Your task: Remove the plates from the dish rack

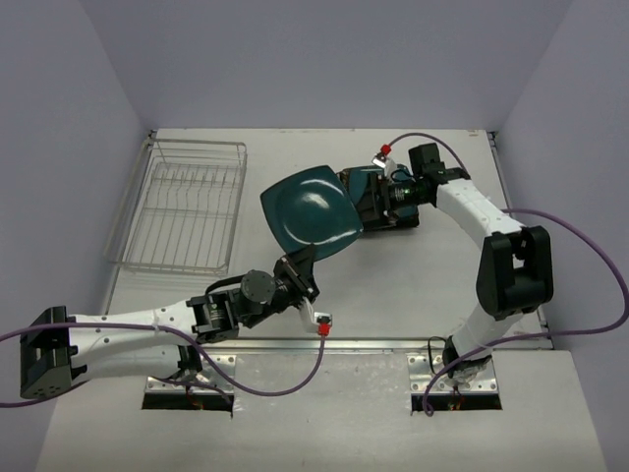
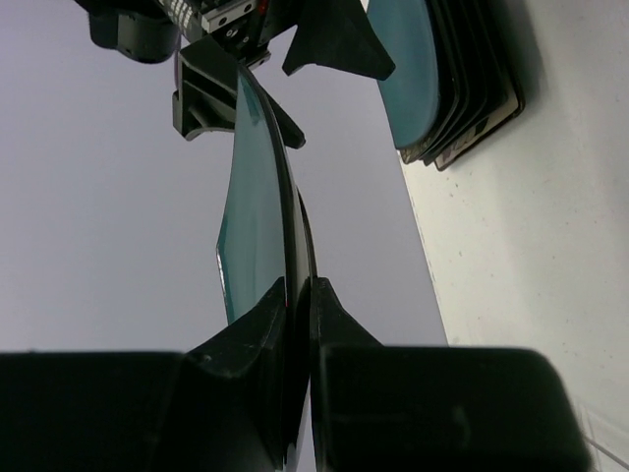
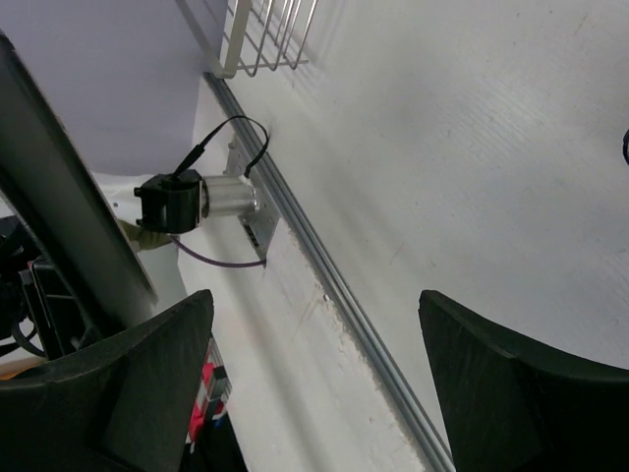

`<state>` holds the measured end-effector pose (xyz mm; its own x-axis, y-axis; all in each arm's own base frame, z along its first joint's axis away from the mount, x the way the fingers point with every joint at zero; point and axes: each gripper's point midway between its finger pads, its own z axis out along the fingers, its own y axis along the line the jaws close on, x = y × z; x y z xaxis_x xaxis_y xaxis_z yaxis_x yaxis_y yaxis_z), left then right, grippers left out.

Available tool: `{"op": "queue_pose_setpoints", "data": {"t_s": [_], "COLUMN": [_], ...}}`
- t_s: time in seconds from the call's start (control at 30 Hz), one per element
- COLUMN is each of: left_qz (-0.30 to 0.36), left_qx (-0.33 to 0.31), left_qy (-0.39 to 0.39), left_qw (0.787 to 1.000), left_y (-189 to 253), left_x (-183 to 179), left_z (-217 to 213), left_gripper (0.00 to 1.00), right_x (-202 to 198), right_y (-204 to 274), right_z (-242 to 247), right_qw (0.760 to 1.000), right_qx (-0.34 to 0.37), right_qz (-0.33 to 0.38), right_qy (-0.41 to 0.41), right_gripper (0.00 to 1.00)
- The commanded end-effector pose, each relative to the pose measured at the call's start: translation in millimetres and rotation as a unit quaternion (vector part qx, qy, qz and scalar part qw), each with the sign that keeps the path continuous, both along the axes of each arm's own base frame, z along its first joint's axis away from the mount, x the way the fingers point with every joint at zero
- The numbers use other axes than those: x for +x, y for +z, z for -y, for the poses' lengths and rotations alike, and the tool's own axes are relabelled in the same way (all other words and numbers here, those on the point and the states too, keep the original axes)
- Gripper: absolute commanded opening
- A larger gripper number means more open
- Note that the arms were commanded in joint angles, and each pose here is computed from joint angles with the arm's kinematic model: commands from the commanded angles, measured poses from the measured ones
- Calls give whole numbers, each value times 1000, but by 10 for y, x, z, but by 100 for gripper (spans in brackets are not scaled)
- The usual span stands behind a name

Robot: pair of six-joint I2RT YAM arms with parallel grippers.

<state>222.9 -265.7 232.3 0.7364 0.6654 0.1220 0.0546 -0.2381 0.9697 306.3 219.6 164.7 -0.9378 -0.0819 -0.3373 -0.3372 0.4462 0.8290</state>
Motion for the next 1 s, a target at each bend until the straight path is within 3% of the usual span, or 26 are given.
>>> {"op": "queue_pose_setpoints", "data": {"t_s": [0.0, 0.13, 0.23, 0.4, 0.7, 0.83, 0.97], "left_qz": [47, 35, 33, 22, 12, 9, 8], "left_qx": [-119, -124, -123, -133, -140, -139, -138], "left_qy": [25, 35, 37, 38, 40, 40, 40], "left_qw": [991, 991, 991, 990, 989, 990, 990], "left_y": [754, 727, 714, 716, 732, 718, 715], "left_x": [51, 53, 47, 57, 78, 83, 93], "left_z": [-13, -72, -89, -67, -15, 2, 26], "left_gripper": [0, 0, 0, 0, 0, 0, 0], "right_x": [136, 415, 442, 299, 175, 180, 169], "right_y": [455, 678, 762, 739, 638, 625, 610], "right_z": [-7, 251, 299, 127, -230, -329, -381], "right_qw": [997, 994, 993, 991, 991, 992, 992], "right_qx": [21, 64, 99, 133, 130, 126, 119], "right_qz": [70, 60, 40, 15, -3, -4, -1], "right_qy": [-14, -61, -53, -24, 21, 30, 33], "right_gripper": [85, 86, 86, 87, 87, 77, 51]}}
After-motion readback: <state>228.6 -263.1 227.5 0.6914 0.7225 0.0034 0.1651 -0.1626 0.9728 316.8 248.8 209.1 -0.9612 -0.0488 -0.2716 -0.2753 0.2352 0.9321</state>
